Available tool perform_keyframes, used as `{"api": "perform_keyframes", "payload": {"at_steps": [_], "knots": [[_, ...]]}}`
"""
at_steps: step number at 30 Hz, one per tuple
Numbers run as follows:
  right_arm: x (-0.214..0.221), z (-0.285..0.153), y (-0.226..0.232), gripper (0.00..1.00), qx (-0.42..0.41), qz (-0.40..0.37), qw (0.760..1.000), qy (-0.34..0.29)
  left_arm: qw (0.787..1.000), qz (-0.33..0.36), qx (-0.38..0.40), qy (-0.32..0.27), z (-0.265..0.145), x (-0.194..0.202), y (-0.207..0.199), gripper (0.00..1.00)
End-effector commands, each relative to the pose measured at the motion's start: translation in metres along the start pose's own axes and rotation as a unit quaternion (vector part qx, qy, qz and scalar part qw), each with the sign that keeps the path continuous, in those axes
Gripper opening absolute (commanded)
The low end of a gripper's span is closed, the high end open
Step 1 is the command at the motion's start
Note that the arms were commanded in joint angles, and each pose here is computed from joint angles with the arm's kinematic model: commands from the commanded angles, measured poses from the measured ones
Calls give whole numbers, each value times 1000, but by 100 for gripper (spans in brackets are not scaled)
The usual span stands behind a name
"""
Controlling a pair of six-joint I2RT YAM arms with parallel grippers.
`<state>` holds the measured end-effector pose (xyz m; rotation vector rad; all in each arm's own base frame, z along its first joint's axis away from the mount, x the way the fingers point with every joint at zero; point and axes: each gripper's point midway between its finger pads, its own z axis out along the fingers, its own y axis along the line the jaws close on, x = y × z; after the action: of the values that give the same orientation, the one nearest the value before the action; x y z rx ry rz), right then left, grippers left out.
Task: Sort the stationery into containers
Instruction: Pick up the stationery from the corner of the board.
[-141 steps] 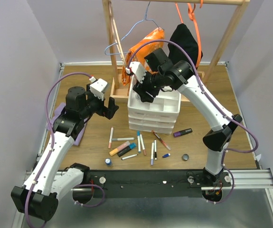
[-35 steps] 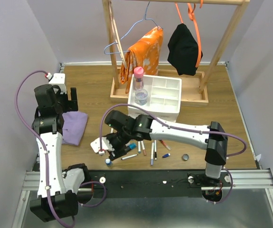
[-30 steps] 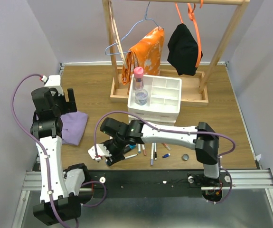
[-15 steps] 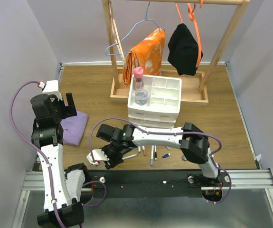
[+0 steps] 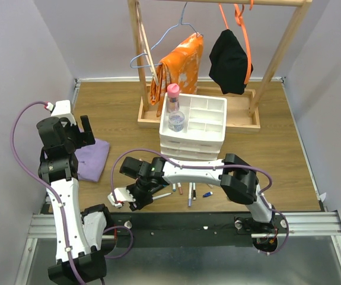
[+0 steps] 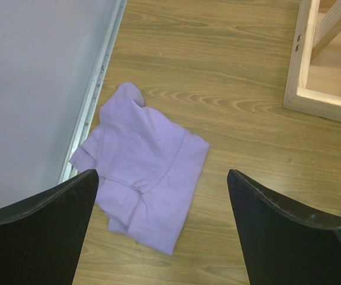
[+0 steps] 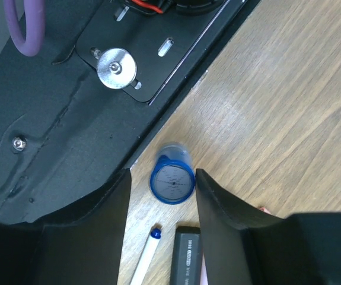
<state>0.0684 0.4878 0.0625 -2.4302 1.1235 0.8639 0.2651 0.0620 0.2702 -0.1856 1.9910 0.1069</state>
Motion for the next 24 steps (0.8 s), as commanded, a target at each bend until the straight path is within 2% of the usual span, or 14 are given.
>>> {"api": "perform_keyframes", "payload": {"at_steps": [1, 16, 21, 24], "knots": [[-6, 6, -10, 52, 13, -3, 1000, -7, 1000, -17, 11, 5, 1, 4, -3, 99], [-1, 12, -14, 45, 20, 17, 1000, -8, 1000, -26, 12, 11, 1, 9, -1, 99], [3, 10, -12, 36, 26, 22, 999, 0, 999, -27, 14, 10, 2, 9, -2, 99], [-2, -4, -11, 27, 38, 21, 999, 7, 999, -26, 19, 10, 2, 7, -3, 99]]}}
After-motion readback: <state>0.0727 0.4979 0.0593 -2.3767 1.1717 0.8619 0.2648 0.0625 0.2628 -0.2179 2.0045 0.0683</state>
